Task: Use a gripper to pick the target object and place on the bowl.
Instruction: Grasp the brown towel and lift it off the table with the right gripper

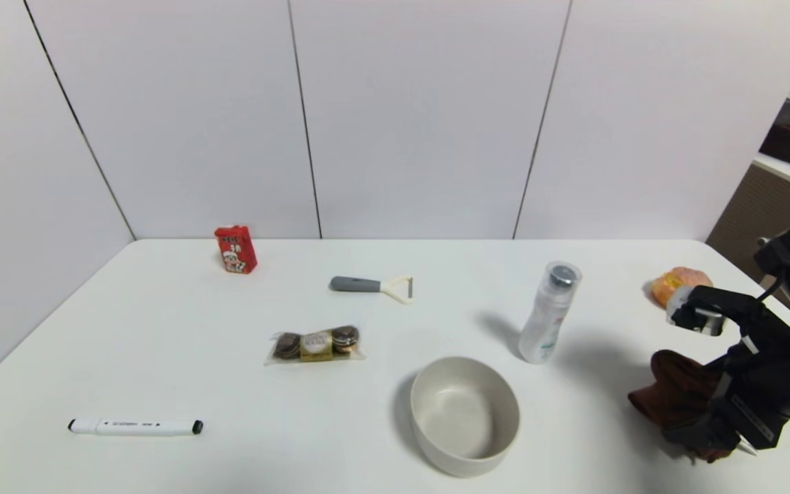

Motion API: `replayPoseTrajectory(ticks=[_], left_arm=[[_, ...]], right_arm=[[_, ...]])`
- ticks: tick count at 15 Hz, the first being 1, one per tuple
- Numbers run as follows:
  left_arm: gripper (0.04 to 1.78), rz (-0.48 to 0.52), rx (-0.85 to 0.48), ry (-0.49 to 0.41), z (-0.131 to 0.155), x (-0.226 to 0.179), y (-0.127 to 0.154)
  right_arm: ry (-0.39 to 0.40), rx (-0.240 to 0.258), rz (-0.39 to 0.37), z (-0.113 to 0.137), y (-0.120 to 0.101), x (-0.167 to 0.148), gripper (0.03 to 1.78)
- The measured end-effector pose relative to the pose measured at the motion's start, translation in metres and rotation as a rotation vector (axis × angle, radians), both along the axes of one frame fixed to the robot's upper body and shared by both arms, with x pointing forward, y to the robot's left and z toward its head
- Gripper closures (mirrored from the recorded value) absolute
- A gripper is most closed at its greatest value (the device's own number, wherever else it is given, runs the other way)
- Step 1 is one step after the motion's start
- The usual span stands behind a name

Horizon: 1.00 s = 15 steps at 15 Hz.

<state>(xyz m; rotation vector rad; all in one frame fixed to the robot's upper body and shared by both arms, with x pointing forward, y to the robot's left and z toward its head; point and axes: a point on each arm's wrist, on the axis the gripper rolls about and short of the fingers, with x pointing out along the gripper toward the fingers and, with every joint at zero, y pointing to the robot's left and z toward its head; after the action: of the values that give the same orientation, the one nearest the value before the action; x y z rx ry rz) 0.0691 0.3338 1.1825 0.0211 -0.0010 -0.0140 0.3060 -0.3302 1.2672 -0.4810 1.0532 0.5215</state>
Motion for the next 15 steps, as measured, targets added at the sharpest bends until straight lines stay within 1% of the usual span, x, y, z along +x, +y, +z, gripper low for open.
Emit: replayPoseTrajectory(ticks=[3,4,11,13,15], left_arm=[[0.13,0.0,0.0,0.0,0.0,0.0,0.0],[0.13,0.0,0.0,0.0,0.0,0.0,0.0],[0.13,0.0,0.0,0.0,0.0,0.0,0.0],[0.13,0.0,0.0,0.0,0.0,0.0,0.0],[0.13,0.0,0.0,0.0,0.0,0.0,0.0]], right_arm=[[-0.004,-0.096,0.016,-0.0023,-0.0019,-0.002,0.1],[-0.001,-0.114,0.019,-0.0037,-0.0023,-0.0028,0.1],[-0.008,-0.119,0.023,-0.0084,-0.0024,-0.0022,0.1],[-0.005,-0.123,0.015,-0.0092,-0.0037,-0.0024,0.45],[-0.003,-0.126,0.013,-0.0101,-0.0041,-0.0027,0.72]])
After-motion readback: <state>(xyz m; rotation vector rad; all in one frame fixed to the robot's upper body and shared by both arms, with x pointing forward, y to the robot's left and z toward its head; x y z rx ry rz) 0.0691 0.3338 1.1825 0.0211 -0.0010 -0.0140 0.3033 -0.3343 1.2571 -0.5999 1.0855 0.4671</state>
